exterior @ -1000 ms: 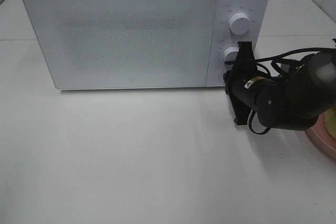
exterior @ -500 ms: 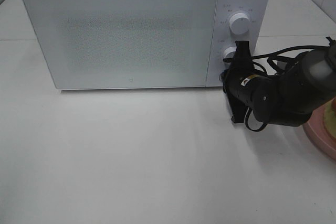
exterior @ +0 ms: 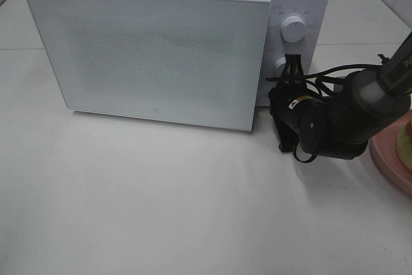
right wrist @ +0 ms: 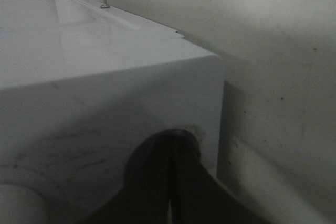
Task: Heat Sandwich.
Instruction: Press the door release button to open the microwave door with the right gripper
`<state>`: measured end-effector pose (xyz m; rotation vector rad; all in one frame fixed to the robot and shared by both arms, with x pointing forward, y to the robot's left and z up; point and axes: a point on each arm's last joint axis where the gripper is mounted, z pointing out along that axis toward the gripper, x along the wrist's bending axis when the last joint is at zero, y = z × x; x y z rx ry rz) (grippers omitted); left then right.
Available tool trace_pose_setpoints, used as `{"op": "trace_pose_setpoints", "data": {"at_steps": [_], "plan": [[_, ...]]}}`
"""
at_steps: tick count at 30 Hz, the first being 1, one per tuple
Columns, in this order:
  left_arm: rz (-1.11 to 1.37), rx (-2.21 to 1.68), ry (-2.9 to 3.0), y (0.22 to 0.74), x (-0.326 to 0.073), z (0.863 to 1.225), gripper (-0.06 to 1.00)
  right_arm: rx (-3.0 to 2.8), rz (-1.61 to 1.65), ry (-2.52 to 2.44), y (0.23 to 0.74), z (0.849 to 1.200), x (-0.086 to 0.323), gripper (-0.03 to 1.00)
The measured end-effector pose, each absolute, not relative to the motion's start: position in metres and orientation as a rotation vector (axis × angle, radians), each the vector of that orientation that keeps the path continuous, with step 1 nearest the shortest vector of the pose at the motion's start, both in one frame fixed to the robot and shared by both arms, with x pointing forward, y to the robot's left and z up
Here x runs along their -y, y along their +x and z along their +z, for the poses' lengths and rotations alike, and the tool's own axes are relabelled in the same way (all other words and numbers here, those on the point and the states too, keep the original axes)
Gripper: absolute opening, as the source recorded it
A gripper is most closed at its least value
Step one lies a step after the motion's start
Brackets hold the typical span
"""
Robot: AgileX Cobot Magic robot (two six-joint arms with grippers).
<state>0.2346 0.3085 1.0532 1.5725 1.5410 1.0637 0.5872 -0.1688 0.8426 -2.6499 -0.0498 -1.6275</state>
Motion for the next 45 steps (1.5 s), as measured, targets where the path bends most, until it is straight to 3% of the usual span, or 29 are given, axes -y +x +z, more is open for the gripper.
{"op": "trace_pose_setpoints", "data": {"at_steps": [45], "plan": [[1.065,-1.541,1.573,0.2346,-0.3086,1.0533,0.99,0.117,-1.610,-2.647,0.5829,0.8481,0.1703,0.02]]}}
